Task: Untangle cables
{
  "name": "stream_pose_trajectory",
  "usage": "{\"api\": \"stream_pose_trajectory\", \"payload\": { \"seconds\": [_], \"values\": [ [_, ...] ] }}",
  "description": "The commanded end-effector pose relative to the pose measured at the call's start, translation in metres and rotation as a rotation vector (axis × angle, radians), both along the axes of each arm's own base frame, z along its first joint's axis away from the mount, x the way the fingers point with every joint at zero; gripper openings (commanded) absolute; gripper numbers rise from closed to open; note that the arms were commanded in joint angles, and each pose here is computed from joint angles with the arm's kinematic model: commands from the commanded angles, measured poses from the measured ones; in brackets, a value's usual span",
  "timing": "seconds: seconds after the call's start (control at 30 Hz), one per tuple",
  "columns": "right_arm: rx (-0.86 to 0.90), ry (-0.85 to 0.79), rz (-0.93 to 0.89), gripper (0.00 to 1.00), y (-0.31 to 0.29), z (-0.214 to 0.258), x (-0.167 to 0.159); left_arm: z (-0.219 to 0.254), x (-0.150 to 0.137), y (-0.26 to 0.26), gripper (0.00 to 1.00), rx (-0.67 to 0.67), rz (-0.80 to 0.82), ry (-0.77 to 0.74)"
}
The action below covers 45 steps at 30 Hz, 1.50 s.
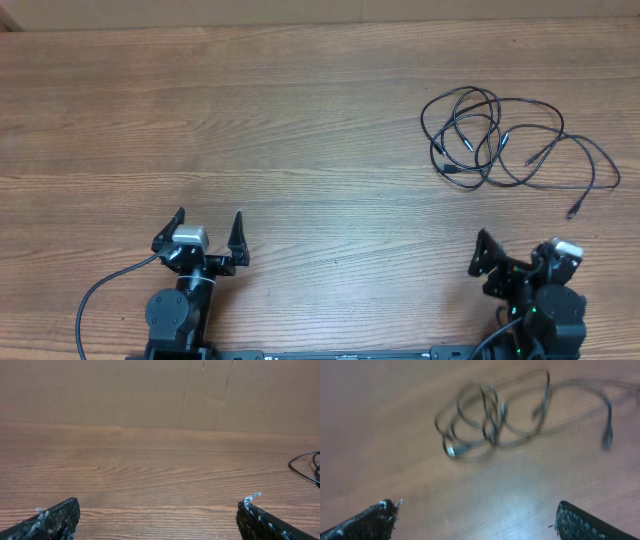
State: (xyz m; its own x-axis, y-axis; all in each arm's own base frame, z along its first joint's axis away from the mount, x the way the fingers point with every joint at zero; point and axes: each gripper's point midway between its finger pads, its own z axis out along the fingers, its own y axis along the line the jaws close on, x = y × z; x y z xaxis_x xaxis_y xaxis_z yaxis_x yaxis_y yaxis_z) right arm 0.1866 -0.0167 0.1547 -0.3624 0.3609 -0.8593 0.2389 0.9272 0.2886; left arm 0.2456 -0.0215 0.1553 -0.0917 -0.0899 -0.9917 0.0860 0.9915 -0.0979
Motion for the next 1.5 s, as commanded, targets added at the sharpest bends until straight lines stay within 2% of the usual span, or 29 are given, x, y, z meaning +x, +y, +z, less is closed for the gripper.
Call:
{"api": "stream_pose_trajectory", "payload": {
  "seconds": [0.0,0.17,0.3,0.4,0.5,0.6,1.07,1.47],
  "values": [
    [-0.012,-0.122,-0.028,1.0,-0.005,0.025,0.011,0.0,0.0,0.002,1.0,0.023,0.01,-0.008],
    [0.001,-0.441,-0.018,1.0,-0.003,0.078,0.037,0.0,0.0,0.002,1.0,0.023,0.01,-0.008],
    [-0.033,-0.696,0.038,1.0,0.006,0.111,0.043,0.0,0.0,0.002,1.0,0.022,0.01,-0.008],
    [-0.124,-0.83,0.103,1.0,0.017,0.128,0.037,0.0,0.0,0.002,1.0,0.023,0.01,-0.008],
    [-0.208,-0.891,0.142,1.0,0.025,0.136,0.033,0.0,0.0,0.002,1.0,0.022,0.01,-0.008],
    [-0.233,-0.866,0.153,1.0,0.026,0.125,0.036,0.0,0.0,0.002,1.0,0.022,0.01,-0.008],
    [-0.217,-0.408,0.181,1.0,0.022,0.016,0.06,0.0,0.0,0.002,1.0,0.022,0.01,-0.008],
    [-0.219,-0.403,0.173,1.0,0.021,0.015,0.06,0.0,0.0,0.002,1.0,0.022,0.01,-0.008]
  ]
}}
